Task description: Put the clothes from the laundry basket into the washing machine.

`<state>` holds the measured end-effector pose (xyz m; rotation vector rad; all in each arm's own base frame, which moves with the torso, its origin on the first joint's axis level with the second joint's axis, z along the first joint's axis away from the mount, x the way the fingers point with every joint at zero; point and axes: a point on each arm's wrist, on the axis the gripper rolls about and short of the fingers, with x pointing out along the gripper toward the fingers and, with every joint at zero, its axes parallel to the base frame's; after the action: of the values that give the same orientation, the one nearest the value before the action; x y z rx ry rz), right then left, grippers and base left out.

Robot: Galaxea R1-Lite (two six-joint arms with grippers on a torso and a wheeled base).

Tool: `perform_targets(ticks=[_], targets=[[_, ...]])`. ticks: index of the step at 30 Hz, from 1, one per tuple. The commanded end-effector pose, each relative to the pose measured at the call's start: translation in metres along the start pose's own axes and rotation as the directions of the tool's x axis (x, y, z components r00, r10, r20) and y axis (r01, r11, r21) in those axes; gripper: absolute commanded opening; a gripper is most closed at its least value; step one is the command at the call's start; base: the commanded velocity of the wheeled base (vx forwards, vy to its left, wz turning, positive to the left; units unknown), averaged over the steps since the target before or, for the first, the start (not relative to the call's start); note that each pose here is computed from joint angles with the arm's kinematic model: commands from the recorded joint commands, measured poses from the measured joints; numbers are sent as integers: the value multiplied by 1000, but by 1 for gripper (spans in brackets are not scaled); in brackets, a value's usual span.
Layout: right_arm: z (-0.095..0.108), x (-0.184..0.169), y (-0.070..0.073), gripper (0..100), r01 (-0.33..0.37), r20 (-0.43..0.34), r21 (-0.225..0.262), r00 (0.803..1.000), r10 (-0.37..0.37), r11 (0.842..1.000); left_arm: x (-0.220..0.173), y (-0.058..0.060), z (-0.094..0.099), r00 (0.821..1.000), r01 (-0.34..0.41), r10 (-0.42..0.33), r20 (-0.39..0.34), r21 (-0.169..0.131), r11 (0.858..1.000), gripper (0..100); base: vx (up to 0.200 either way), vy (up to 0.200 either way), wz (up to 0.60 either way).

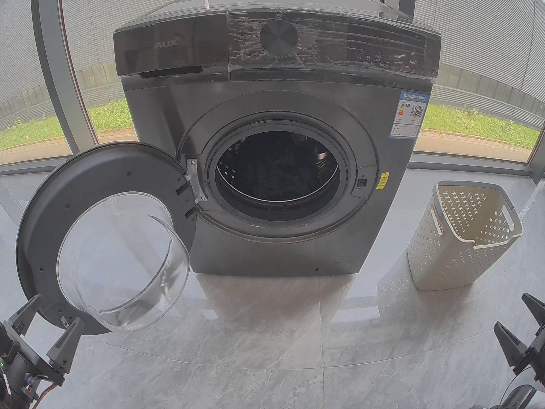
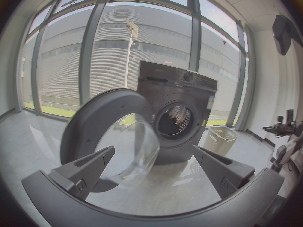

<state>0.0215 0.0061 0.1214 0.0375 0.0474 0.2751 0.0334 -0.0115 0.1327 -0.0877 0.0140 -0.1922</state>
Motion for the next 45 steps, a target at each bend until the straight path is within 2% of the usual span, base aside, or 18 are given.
perform_targets(ticks=[1, 6, 9, 12, 14, 16, 18, 20, 26, 28, 29, 31, 35, 38, 39, 40, 41, 45], targets=[[-26, -36, 3, 100, 142, 137, -102, 982, -128, 985, -31, 14, -23, 981, -190, 191, 32, -12, 982, 100, 0, 0, 0], [-43, -43, 7, 100, 179, 90, -81, 981, -172, 981, -45, 14, -32, 962, -259, 261, 82, -36, 965, 100, 0, 0, 0], [-41, -43, 7, 100, 198, 89, -39, 977, -194, 979, -51, 14, -42, 956, -285, 287, 62, -28, 958, 100, 0, 0, 0], [-42, -44, 5, 100, 269, 82, -31, 960, -266, 963, -51, 14, -44, 953, -299, 300, 42, -23, 954, 100, 0, 0, 0], [-42, -44, 2, 100, 377, 93, -24, 923, -373, 926, -51, 14, -44, 945, -324, 324, 49, -8, 946, 100, 0, 0, 0], [-42, -45, 2, 100, 414, 85, -13, 907, -412, 910, -52, 13, -45, 927, -374, 372, 49, 31, 927, 100, 0, 0, 0], [-42, -45, 2, 100, 412, 85, -17, 909, -409, 911, -54, 12, -46, 899, -436, 433, 64, 68, 897, 100, 0, 0, 0], [-43, -45, 2, 100, 399, 83, -17, 914, -396, 917, -58, 10, -49, 883, -467, 460, 96, 68, 882, 100, 0, 0, 0], [-46, -43, 3, 100, 317, 69, -12, 946, -315, 948, -59, 10, -50, 910, -408, 401, 105, 62, 911, 100, 0, 0, 0], [-48, -42, 5, 100, 261, 51, -34, 965, -259, 965, -58, 7, -50, 954, -290, 284, 93, 63, 955, 100, 0, 0, 0], [-48, -42, 5, 100, 262, 52, -34, 964, -260, 964, -58, 7, -50, 961, -267, 260, 90, 70, 961, 100, 0, 0, 0], [-48, -42, 5, 100, 262, 52, -34, 964, -260, 964, -58, 7, -51, 962, -265, 258, 85, 84, 961, 100, 0, 0, 0], [-48, -42, 4, 100, 264, 52, -33, 964, -262, 964, -59, 8, -51, 945, -325, 320, 63, 87, 942, 100, 0, 0, 0], [-48, -42, 4, 100, 261, 51, -31, 965, -259, 965, -59, 7, -52, 957, -288, 285, 61, 46, 956, 100, 0, 0, 0], [-48, -42, 4, 100, 261, 51, -31, 965, -259, 965, -58, 6, -54, 973, -228, 227, 50, 24, 973, 100, 0, 0, 0], [-48, -42, 4, 100, 261, 51, -31, 965, -259, 965, -58, 6, -54, 974, -222, 221, 51, 24, 975, 100, 0, 0, 0], [-48, -42, 4, 100, 261, 51, -33, 965, -259, 965, -57, 6, -56, 979, -205, 203, 28, 59, 977, 100, 0, 0, 0], [-48, -42, 4, 100, 261, 51, -31, 965, -259, 965, -57, 6, -57, 979, -205, 203, 25, 82, 975, 100, 0, 0, 0]])
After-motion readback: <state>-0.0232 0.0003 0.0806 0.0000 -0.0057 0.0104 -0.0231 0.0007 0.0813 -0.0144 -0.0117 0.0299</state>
